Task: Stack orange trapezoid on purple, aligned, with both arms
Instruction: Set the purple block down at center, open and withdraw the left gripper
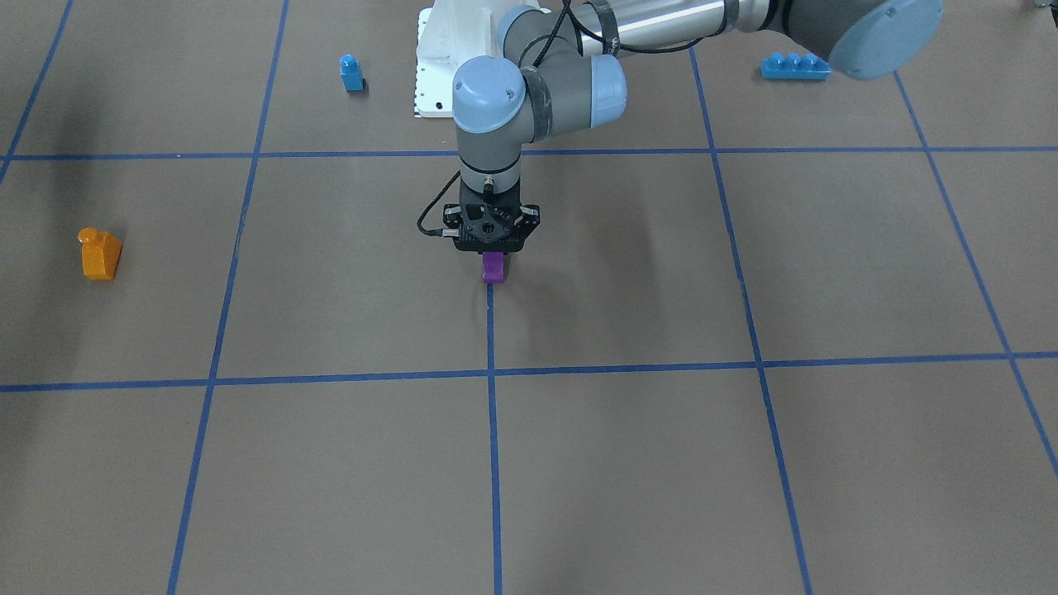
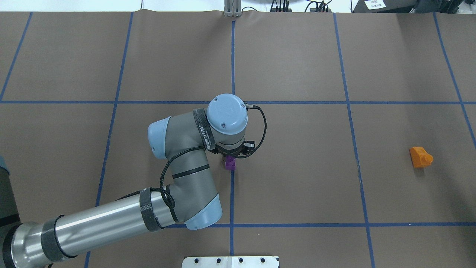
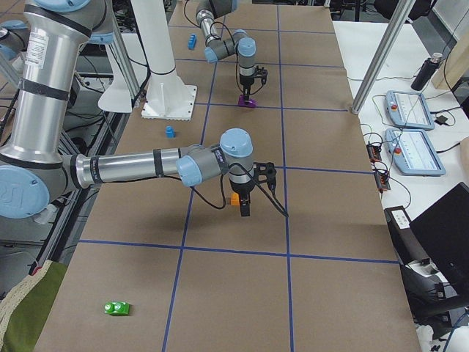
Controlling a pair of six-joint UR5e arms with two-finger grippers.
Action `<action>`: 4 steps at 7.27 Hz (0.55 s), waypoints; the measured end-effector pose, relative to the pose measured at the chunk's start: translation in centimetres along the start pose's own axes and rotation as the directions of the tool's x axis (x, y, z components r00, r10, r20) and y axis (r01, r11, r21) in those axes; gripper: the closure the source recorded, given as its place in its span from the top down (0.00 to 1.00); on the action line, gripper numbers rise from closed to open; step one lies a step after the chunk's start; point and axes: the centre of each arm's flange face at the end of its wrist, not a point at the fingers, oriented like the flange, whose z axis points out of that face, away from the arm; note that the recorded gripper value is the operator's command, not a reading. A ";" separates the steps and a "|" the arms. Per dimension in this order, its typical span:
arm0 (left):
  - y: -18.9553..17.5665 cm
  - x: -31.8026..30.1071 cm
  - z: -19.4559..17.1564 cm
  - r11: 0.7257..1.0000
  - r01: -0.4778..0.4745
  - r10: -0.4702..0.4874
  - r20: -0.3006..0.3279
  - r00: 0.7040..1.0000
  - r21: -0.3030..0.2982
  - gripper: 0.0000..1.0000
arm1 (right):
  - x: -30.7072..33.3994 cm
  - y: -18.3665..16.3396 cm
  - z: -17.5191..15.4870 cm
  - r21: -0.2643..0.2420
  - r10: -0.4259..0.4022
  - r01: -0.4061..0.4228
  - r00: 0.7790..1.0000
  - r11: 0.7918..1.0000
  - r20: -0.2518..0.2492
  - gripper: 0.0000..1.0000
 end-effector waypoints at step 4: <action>0.1 0.8 0.5 1.000 -0.004 0.004 0.009 1.000 0.001 0.33 | 0.1 0.0 0.1 -0.001 0.001 -0.001 1.000 1.000 -0.002 1.00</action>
